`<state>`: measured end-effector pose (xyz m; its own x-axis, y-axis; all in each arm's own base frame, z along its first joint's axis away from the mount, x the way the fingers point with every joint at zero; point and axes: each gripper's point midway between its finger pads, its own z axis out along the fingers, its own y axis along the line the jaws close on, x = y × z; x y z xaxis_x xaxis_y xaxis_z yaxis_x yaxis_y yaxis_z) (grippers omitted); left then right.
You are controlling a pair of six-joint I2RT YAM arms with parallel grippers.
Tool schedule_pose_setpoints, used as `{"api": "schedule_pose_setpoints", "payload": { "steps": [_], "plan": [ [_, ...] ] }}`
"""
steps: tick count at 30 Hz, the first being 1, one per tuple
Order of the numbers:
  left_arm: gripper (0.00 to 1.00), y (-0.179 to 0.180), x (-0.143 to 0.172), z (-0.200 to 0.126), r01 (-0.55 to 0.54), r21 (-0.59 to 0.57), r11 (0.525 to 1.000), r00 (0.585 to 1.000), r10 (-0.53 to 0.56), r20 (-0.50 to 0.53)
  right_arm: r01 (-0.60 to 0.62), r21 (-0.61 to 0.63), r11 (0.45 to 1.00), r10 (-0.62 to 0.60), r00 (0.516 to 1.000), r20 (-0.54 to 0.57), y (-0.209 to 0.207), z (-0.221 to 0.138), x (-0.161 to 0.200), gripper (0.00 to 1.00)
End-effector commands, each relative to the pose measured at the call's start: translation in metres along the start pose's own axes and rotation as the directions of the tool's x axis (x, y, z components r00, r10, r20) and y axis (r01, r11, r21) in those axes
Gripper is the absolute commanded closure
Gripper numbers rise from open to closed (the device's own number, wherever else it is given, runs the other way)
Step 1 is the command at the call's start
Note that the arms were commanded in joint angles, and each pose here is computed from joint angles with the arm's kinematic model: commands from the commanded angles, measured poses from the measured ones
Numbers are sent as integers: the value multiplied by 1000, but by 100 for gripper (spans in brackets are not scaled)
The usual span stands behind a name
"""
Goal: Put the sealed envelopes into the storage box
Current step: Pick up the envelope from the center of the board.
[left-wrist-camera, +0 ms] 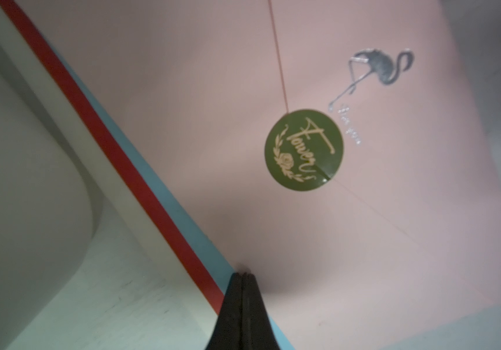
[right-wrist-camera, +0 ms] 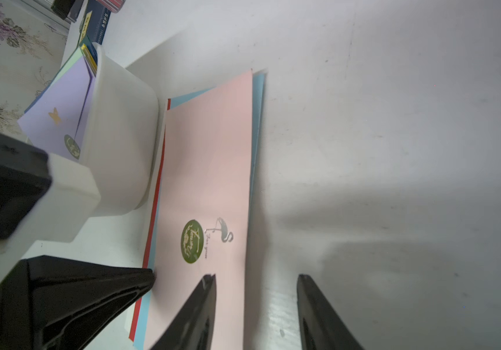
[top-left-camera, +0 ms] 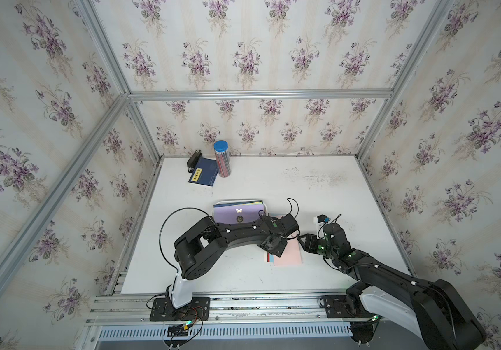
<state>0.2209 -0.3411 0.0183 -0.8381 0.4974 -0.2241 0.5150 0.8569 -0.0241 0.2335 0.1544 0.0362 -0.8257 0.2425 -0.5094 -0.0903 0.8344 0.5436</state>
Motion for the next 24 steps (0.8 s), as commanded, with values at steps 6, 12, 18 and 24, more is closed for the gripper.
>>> {"api": "schedule_pose_setpoints", "payload": {
  "steps": [6, 12, 18, 24],
  "plan": [
    [98, 2, 4, 10, 10, -12, 1000, 1000, -10, -9, -63, -47, 997, 61, 998, -26, 11, 8, -2, 53],
    [99, 2, 3, 11, 11, -12, 1000, 1000, -11, -7, -82, -103, 991, 77, 996, -55, 23, 10, -1, 55],
    [99, 4, 4, 9, 8, -16, 1000, 1000, -8, -3, -91, -107, 990, 85, 994, -67, 23, 11, 2, 55],
    [99, 3, 3, 9, 8, -14, 1000, 1000, -8, -3, -105, -100, 989, 94, 990, -107, 19, 15, 11, 56]
  ]
}}
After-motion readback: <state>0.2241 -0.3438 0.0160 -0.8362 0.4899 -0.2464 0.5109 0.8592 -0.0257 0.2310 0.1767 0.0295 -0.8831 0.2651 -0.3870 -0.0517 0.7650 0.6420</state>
